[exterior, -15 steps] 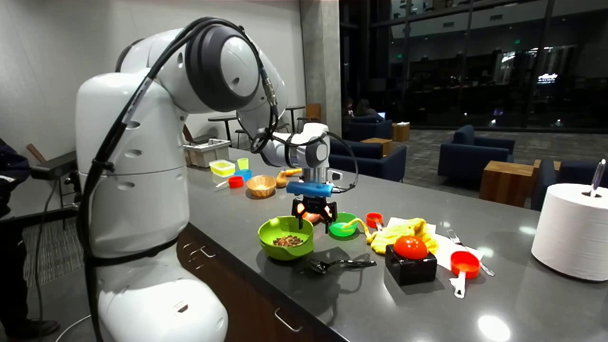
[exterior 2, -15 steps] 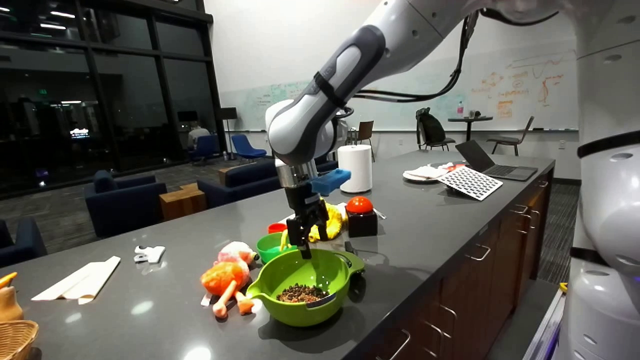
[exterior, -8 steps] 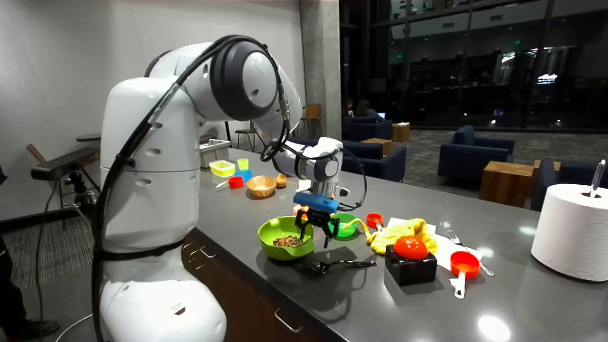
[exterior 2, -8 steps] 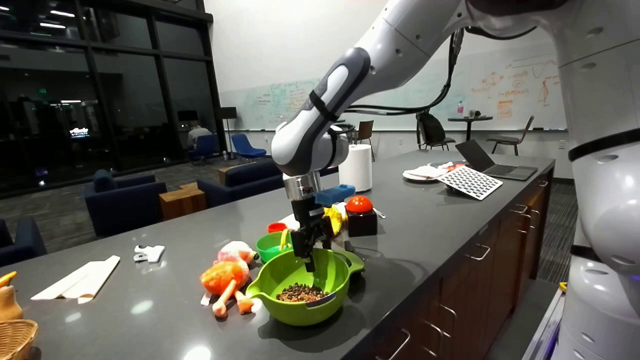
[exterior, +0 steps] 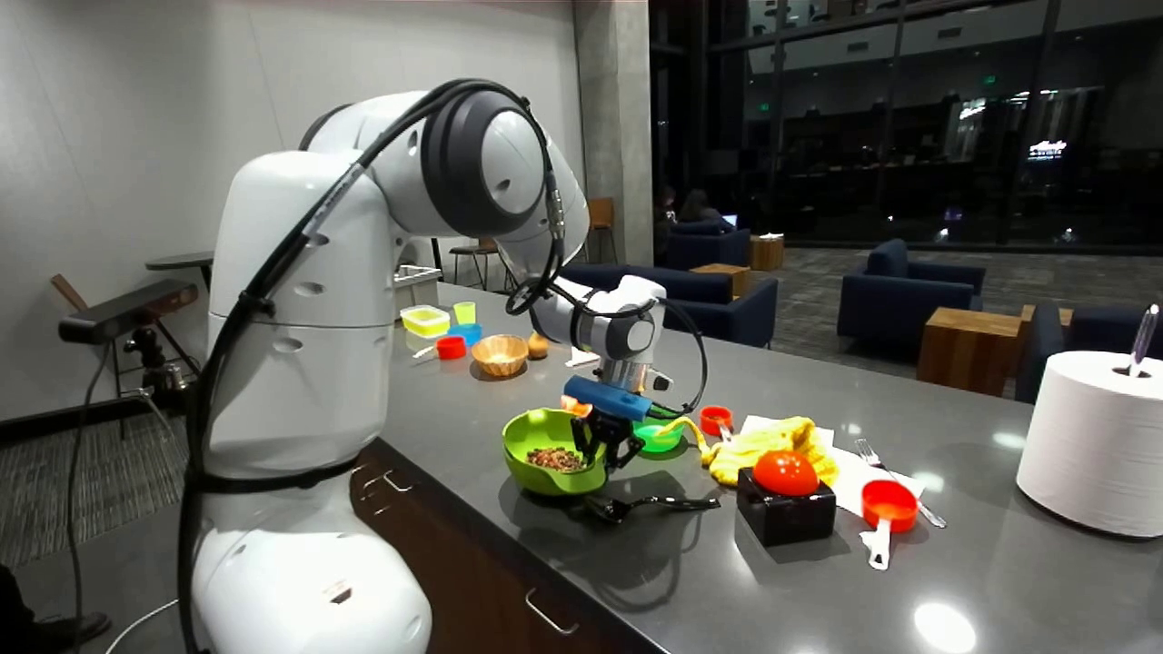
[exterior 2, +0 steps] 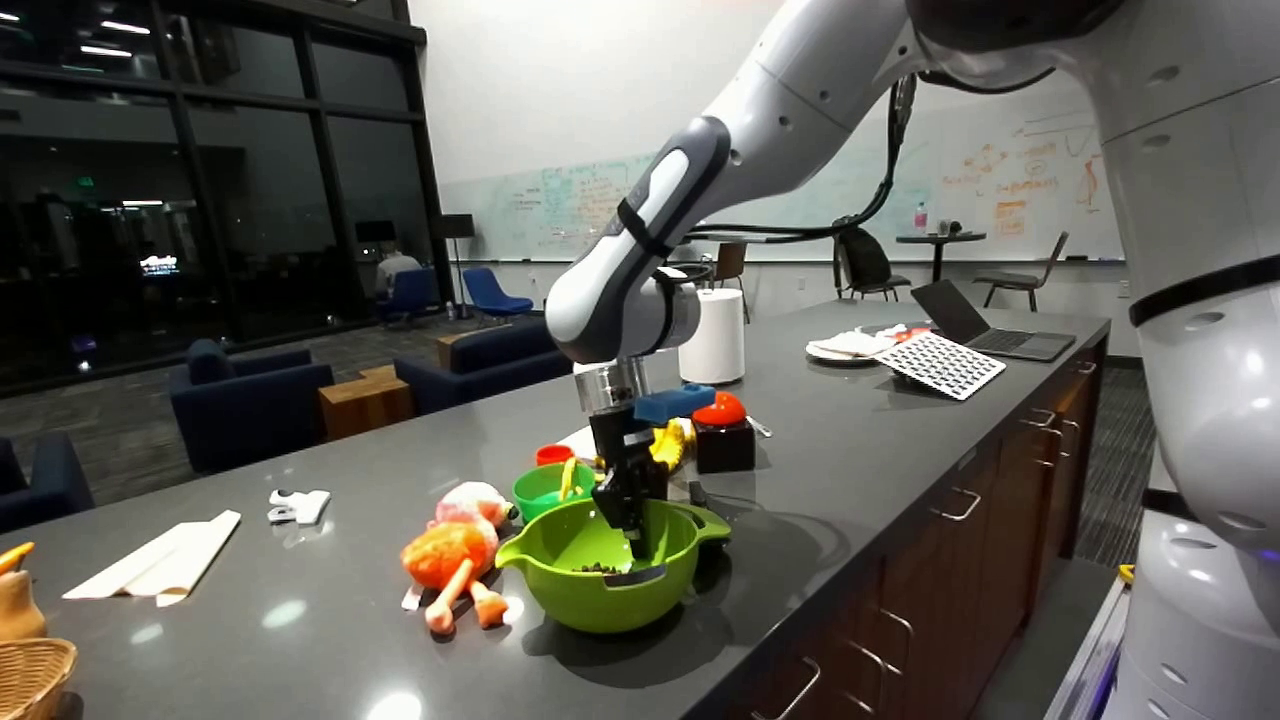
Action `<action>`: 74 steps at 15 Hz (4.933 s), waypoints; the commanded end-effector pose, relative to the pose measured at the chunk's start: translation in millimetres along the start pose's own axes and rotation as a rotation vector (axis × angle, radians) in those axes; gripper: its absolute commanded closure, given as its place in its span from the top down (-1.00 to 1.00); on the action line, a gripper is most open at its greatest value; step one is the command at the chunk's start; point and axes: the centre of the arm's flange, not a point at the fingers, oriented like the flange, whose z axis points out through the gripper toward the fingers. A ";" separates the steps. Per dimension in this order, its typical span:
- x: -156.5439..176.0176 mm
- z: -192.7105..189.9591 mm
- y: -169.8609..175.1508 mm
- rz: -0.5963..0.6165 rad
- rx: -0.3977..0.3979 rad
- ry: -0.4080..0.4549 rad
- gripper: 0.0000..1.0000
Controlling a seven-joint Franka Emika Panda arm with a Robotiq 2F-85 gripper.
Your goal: Put the green bowl on the right side of the spoon
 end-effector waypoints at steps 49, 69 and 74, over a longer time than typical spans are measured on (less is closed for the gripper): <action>-352.9 -9.3 235.8 1.092 0.308 0.532 -0.95; -349.8 37.0 258.8 1.191 0.378 0.473 -0.26; -345.3 22.0 254.8 1.160 0.355 0.485 0.35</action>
